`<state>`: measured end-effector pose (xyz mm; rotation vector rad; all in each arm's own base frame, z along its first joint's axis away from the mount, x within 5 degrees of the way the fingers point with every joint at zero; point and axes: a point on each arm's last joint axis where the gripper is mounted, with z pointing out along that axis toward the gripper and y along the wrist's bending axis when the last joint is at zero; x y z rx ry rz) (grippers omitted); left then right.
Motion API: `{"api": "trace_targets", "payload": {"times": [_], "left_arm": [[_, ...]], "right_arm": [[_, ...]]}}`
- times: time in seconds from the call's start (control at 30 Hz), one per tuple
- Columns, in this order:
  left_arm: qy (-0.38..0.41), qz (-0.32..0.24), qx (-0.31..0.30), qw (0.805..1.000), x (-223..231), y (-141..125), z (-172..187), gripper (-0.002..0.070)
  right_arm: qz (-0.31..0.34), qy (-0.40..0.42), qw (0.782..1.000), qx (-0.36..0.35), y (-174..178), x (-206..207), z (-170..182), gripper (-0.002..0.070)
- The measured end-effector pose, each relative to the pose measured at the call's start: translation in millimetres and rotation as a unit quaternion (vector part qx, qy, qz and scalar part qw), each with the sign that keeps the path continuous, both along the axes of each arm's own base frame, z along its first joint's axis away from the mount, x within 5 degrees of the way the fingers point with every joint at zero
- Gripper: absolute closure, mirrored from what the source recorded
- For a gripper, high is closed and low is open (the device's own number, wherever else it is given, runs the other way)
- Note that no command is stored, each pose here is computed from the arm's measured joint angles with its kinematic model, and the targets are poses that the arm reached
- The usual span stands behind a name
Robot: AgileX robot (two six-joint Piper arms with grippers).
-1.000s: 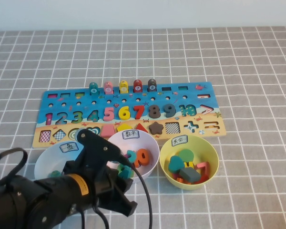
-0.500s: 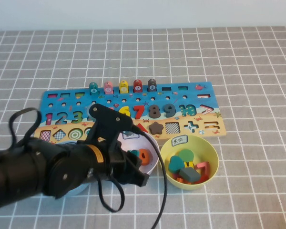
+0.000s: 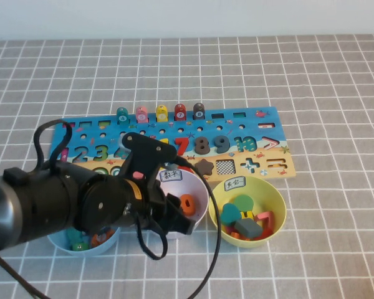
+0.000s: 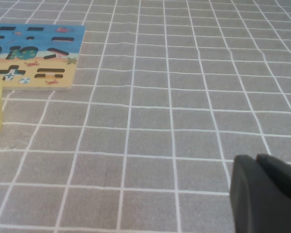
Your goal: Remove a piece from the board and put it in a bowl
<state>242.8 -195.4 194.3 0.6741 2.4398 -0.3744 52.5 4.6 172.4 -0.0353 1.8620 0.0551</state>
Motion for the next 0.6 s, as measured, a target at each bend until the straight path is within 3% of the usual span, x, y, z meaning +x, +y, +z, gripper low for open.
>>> {"api": "trace_targets", "payload": {"times": [0.2,0.43,0.6], "left_arm": [[0.012,-0.001,0.009,1.0,0,0,-6,0.0418],[0.027,0.008,0.005,1.0,0,-1,-10,0.0213],[0.02,0.012,-0.007,1.0,-3,0,0,0.0178]], "right_arm": [[0.0,0.0,1.0,0.0,0,0,0,0.0694],[0.0,0.0,1.0,0.0,0,0,0,0.0694],[0.0,0.0,1.0,0.0,0,0,0,0.0694]]}}
